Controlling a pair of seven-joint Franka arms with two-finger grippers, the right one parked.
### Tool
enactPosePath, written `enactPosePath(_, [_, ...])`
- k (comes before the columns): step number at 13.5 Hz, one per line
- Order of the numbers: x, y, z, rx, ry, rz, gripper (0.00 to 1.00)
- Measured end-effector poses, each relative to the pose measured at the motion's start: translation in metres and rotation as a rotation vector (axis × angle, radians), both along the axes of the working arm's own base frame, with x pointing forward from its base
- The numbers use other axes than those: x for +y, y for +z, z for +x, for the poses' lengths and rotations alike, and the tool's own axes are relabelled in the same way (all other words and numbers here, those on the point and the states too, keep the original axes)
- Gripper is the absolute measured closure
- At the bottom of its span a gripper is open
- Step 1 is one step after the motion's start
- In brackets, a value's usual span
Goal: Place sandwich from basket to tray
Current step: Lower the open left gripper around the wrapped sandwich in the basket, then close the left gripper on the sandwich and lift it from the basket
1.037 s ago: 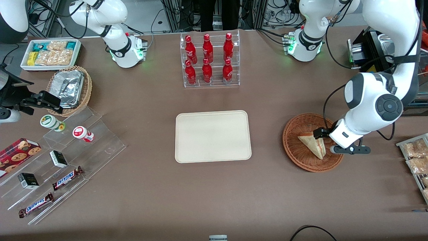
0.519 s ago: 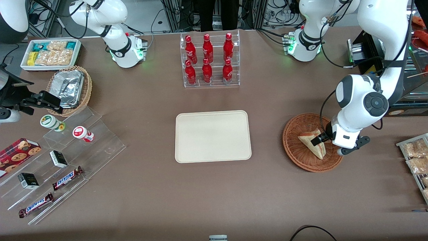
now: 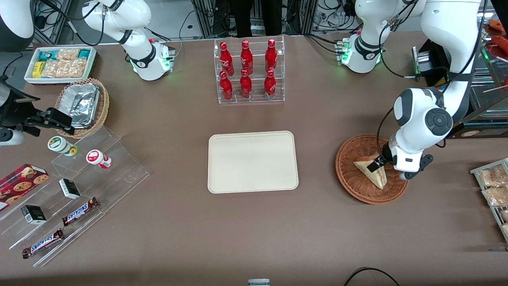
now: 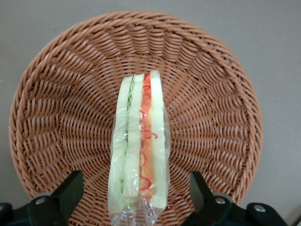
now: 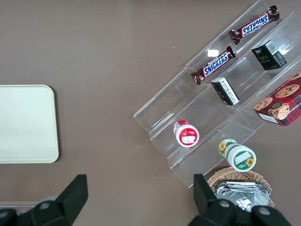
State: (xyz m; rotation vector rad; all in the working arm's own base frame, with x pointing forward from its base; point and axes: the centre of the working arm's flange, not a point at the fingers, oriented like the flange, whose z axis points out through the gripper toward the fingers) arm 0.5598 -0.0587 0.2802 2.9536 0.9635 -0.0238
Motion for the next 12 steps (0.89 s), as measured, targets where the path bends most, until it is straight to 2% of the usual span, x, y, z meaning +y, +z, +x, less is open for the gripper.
enactPosePath(3, [0.0,-0.007,-0.003,0.009,0.026,-0.015,0.0])
enactPosePath(6, [-0.001,-0.025,-0.003,-0.003,0.044,-0.024,0.0])
enactPosePath(9, [-0.001,-0.046,-0.002,0.001,0.05,-0.029,0.0])
enactPosePath(10, [-0.001,-0.048,-0.003,0.004,0.052,-0.029,0.06])
enactPosePath(12, [-0.001,-0.048,-0.003,0.006,0.054,-0.029,0.29])
